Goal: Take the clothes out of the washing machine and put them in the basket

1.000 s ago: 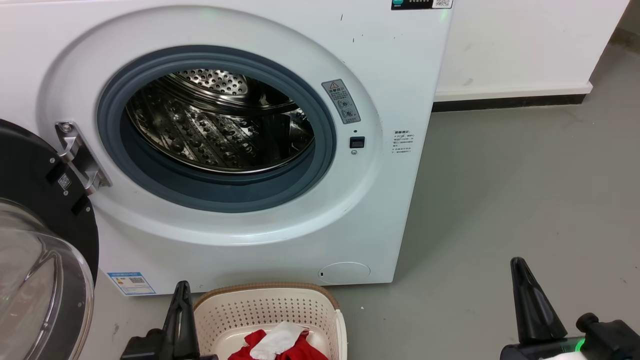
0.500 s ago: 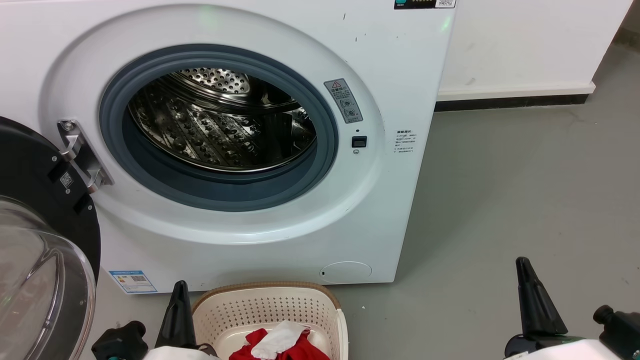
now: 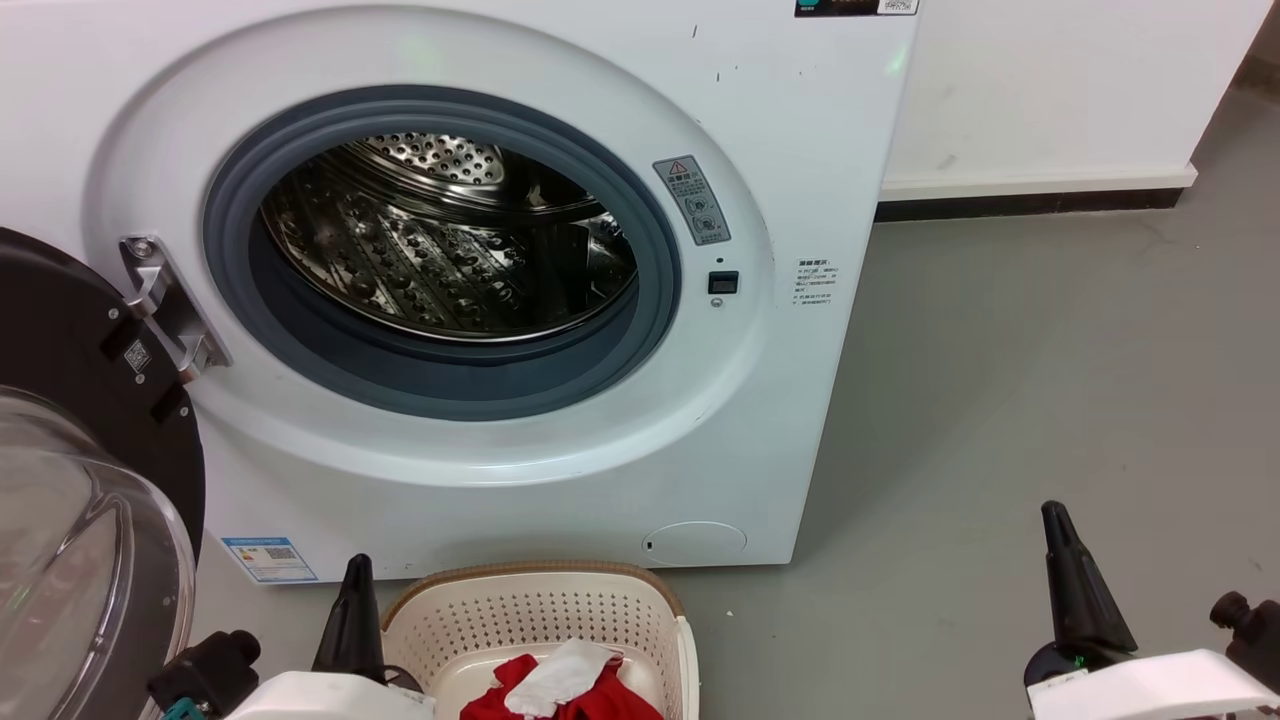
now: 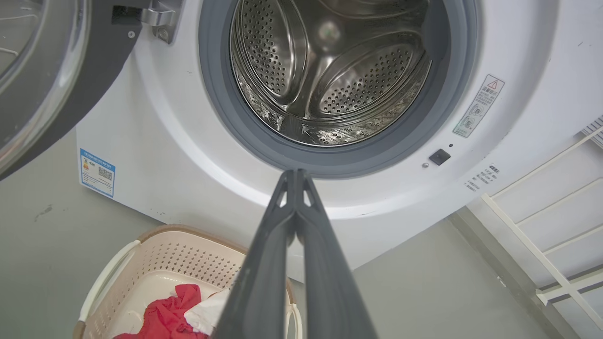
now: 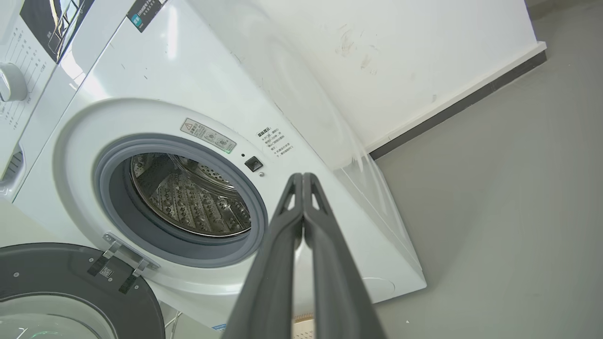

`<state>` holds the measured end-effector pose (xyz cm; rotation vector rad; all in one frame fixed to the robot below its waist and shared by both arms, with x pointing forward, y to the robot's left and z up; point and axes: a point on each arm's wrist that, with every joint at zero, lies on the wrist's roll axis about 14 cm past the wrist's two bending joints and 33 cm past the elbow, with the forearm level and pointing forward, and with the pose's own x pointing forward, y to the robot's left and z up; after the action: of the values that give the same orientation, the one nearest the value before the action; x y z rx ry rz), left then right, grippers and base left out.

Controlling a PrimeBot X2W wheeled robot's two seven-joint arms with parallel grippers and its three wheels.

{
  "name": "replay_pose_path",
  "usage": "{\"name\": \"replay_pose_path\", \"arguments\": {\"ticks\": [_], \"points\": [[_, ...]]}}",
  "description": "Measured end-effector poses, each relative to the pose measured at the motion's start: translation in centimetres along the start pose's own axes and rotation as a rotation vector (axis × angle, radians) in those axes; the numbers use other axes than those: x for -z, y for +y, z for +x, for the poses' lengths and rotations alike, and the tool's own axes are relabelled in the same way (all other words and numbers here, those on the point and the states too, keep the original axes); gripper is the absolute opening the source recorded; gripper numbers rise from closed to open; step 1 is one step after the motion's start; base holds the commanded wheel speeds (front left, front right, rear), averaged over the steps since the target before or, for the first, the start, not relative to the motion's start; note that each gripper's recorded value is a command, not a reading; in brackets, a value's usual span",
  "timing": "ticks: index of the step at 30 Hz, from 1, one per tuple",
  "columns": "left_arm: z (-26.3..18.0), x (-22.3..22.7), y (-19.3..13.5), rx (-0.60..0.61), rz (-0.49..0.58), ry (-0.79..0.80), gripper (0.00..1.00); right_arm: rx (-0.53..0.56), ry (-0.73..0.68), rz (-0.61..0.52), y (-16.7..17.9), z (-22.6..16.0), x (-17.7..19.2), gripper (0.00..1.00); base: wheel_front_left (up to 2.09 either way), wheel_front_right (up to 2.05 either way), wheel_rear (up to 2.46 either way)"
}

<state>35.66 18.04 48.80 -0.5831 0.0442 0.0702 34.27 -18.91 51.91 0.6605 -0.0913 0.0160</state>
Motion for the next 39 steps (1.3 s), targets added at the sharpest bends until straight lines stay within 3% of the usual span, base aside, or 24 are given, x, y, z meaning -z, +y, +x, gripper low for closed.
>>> {"name": "replay_pose_path", "arguments": {"ticks": [39], "points": [[1.6, -0.4, 0.4, 0.005, -0.512, 0.052, 0.00, 0.075, 0.042, 0.465, -1.6, 2.0, 0.6, 0.00, 0.00, 0.00, 0.00]]}}
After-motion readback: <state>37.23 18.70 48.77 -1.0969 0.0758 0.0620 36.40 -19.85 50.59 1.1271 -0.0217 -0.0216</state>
